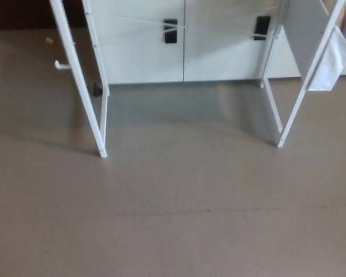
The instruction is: The robot walks towards a desk on which a file tray is kept in the middle and a stapler is kept to its right. The robot lifts the stapler using its right hand and places it on the file tray.
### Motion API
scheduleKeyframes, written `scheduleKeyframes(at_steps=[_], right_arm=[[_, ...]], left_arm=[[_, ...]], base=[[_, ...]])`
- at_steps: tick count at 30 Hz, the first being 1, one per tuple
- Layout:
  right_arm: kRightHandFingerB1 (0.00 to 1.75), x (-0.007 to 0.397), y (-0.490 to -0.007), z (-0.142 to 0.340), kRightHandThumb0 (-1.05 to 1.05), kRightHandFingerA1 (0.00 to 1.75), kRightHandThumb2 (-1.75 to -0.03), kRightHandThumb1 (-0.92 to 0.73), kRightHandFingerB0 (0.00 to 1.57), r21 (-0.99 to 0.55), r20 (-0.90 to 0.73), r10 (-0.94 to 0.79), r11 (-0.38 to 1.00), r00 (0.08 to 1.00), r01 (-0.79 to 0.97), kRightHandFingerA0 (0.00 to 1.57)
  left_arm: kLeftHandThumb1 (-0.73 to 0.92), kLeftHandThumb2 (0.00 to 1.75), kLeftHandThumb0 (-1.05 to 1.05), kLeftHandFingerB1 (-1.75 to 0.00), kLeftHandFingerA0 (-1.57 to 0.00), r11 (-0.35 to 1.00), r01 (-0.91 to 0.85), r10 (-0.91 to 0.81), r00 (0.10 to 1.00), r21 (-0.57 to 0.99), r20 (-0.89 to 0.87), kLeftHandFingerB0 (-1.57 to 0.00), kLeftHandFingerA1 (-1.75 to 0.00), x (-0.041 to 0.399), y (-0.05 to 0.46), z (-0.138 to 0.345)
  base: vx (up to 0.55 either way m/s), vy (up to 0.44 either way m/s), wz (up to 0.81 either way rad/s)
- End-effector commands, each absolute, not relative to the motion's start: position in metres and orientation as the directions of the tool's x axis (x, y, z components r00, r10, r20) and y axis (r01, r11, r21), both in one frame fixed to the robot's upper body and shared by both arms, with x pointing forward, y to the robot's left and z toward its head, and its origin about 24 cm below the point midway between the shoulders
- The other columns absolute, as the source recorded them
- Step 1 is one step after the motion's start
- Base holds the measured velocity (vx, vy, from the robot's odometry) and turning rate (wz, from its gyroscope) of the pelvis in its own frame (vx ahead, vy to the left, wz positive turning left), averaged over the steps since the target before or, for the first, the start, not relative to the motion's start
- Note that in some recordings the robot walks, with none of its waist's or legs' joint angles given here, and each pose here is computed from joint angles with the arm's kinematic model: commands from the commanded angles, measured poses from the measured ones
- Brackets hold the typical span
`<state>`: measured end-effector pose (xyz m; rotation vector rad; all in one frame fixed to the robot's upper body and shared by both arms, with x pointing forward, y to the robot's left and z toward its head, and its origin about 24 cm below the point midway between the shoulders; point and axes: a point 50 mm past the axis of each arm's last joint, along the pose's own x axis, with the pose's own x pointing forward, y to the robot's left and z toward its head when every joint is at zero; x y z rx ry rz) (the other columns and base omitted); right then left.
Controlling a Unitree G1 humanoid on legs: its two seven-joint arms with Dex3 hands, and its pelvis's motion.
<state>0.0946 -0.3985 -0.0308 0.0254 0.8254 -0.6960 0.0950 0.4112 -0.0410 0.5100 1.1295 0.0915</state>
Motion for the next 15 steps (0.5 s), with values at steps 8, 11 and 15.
scheduleKeyframes(at_steps=[8,11,15], right_arm=[[0.60,0.0953,-0.4030,-0.0256,-0.22,0.62,-0.93,-0.41,0.22,-0.249,-0.664,-0.575,0.773,0.477,0.584,0.22],[0.60,0.0958,-0.4034,-0.0253,-0.22,0.62,-0.93,-0.41,0.22,-0.249,-0.664,-0.575,0.773,0.478,0.584,0.22],[0.60,0.0950,-0.4033,-0.0256,-0.22,0.62,-0.93,-0.41,0.22,-0.247,-0.664,-0.575,0.772,0.478,0.586,0.22]], left_arm=[[0.81,0.63,-0.47,-0.40,-0.18,0.877,0.190,0.321,0.454,0.442,-0.831,-0.31,-0.39,0.0963,0.4135,-0.0372],[0.81,0.63,-0.47,-0.39,-0.18,0.877,0.186,0.326,0.445,0.442,-0.834,-0.31,-0.37,0.0970,0.4129,-0.0372],[0.80,0.62,-0.49,-0.38,-0.21,0.867,0.191,0.344,0.440,0.461,-0.830,-0.33,-0.36,0.0986,0.4125,-0.0365]], base=[[0.12,-0.085,-0.06],[0.17,0.056,-0.03],[0.18,0.199,0.01]])
